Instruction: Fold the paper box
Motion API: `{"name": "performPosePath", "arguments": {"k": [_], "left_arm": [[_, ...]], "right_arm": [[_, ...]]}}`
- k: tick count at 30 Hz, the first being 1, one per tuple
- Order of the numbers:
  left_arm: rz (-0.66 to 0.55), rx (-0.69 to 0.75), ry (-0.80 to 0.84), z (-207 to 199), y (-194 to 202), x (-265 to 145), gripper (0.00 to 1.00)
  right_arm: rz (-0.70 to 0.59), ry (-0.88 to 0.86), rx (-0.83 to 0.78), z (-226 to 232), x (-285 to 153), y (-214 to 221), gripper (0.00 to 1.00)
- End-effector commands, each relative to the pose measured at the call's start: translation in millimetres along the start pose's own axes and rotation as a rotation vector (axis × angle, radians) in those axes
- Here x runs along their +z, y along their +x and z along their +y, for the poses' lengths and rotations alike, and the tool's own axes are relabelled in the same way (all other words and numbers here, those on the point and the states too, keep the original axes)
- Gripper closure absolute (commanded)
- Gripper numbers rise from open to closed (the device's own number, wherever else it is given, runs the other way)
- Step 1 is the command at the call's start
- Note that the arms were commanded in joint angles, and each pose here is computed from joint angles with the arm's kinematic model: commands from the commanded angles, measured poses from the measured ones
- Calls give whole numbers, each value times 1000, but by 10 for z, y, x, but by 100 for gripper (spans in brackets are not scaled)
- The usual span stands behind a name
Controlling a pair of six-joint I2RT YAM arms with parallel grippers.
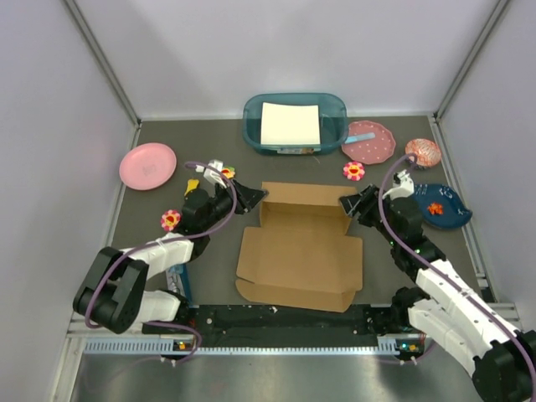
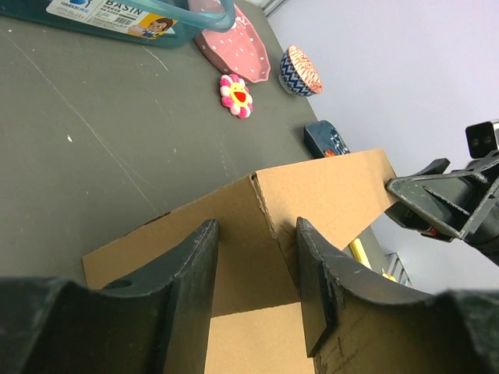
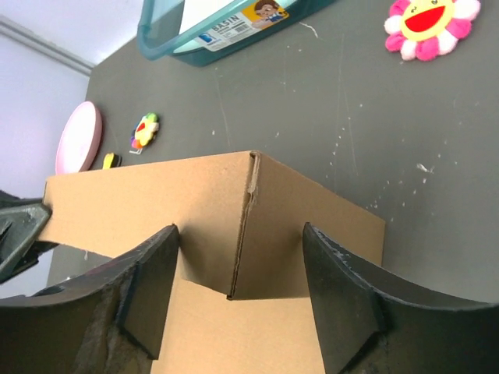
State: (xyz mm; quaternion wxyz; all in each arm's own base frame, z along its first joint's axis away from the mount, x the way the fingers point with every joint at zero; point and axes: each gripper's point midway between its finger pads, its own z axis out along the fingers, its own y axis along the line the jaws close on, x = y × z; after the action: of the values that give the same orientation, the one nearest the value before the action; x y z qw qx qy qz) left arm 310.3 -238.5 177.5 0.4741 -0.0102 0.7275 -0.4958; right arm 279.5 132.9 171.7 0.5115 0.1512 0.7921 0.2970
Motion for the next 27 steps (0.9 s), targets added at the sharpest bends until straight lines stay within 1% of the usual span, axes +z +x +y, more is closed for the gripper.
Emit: {"name": "performPosePath", "arguments": {"k": [1,2,3,6,11,14,15,17,18,20,21,23,24,25,26,27], "left_arm": [[275,-71,-197,561,795,-235,54],[278,-73,-200,574,811,-240,54],[282,-76,-204,590,828,-243,54],[285,-79,-210,616,852,-246,54],[297,-88,-215,655,903,-249,54],[295,-91,-209,636,886,-229,54],[292,-91,-206,615,864,-225,54],[275,-85,-200,563,771,-186,54],[269,-82,-196,515,721,-186,52],[247,-70,-182,420,593,-138,48],[234,-66,-186,376,525,-141,43],[207,-42,-180,284,368,-97,39],[178,-24,-179,223,257,-90,36],[185,-23,-203,234,242,-109,34],[152,9,-190,131,86,-85,32],[132,23,-209,131,12,-84,30]], "right_arm": [[5,16,-37,-198,77,101,43],[11,21,-33,-233,77,140,46],[24,26,-18,-299,76,239,52],[43,44,17,-445,47,425,58],[92,52,35,-565,-21,644,58],[83,50,27,-545,-63,605,51],[66,35,15,-465,-68,503,42],[46,36,-1,-389,-98,371,32],[28,20,-16,-269,-131,226,27],[-8,39,-35,-215,-166,52,22],[-25,33,-53,-123,-207,-82,18],[-49,33,-68,-47,-247,-219,16],[-58,26,-83,28,-289,-310,13],[-66,20,-92,69,-307,-363,13],[-83,9,-101,147,-344,-462,12],[-78,16,-122,151,-369,-481,11]]}}
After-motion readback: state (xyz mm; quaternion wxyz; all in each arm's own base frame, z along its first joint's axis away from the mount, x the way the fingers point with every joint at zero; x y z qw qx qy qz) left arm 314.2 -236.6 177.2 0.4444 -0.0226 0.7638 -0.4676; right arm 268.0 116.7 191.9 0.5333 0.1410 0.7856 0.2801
